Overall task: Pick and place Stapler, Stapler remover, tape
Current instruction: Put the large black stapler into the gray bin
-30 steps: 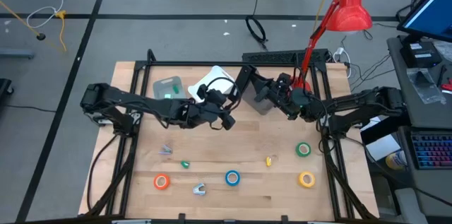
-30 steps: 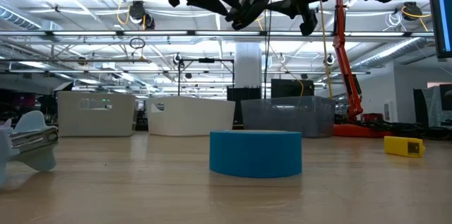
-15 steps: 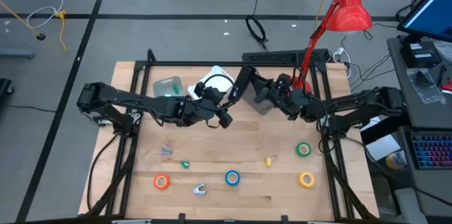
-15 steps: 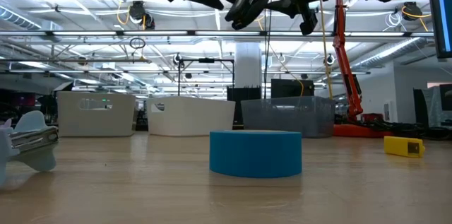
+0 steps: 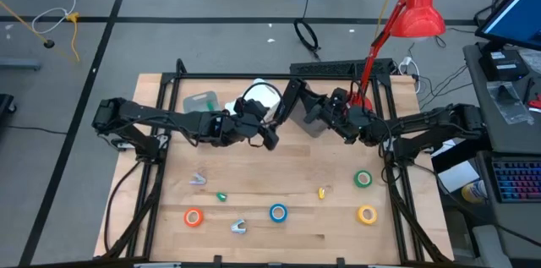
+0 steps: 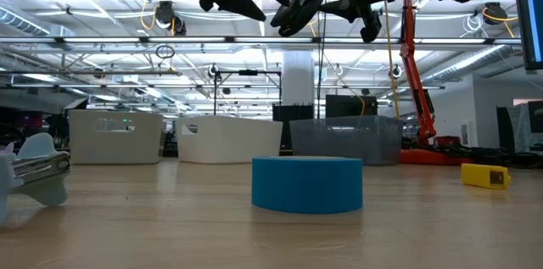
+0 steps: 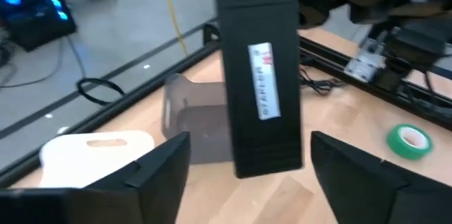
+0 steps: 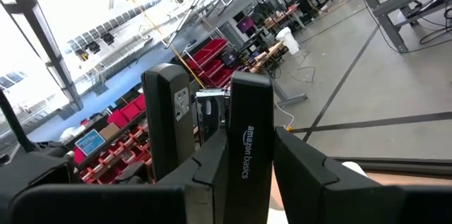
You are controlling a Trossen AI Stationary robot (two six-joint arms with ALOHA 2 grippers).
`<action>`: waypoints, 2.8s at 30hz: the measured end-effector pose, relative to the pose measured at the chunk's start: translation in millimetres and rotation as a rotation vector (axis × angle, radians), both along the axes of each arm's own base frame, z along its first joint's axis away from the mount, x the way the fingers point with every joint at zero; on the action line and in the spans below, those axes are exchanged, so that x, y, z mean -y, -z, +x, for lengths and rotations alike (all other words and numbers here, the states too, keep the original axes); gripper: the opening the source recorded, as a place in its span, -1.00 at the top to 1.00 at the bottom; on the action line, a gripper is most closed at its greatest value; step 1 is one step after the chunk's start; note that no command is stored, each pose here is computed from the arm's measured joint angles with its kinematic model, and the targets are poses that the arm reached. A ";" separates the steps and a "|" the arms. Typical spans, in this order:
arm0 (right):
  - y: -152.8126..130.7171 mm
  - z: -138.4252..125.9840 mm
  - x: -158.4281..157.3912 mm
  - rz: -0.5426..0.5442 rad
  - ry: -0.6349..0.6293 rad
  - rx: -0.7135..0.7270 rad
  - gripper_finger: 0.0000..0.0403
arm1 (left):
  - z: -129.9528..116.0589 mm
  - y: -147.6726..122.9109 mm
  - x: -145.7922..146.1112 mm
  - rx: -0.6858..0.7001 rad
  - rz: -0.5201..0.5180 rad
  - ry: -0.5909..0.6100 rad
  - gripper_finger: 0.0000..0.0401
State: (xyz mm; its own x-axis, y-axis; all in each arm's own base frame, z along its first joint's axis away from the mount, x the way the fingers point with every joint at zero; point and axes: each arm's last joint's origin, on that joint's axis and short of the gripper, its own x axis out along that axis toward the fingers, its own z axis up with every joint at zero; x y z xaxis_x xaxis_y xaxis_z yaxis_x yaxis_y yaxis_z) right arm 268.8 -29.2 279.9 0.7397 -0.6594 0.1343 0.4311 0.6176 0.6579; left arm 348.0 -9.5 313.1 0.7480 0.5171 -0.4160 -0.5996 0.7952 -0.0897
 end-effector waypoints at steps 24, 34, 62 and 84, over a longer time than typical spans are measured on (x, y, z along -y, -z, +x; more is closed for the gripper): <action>-0.3 0.1 -1.1 0.000 -0.004 0.002 0.57 | 11.8 3.2 -14.5 0.002 0.037 0.105 -0.69; -1.0 0.0 -1.1 0.000 -0.005 0.010 0.57 | 14.8 5.2 -23.4 0.021 0.002 0.102 -0.69; -0.5 0.6 -3.0 -0.041 -0.013 -0.030 0.45 | 17.1 11.2 -29.1 0.045 -0.104 0.078 0.19; -2.0 0.7 1.1 -0.062 -0.064 -0.026 -0.09 | -100.3 -10.0 -25.8 -0.289 -0.348 -0.392 0.19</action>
State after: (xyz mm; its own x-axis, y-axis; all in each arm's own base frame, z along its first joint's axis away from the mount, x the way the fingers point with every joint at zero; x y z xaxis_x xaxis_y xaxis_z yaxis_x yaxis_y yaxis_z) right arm 269.5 -30.4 281.9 0.7836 -0.6020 0.1534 0.4062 0.6833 0.6068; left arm 247.7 16.3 323.1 0.3605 0.5286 -0.7685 -0.8813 0.4630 -0.0949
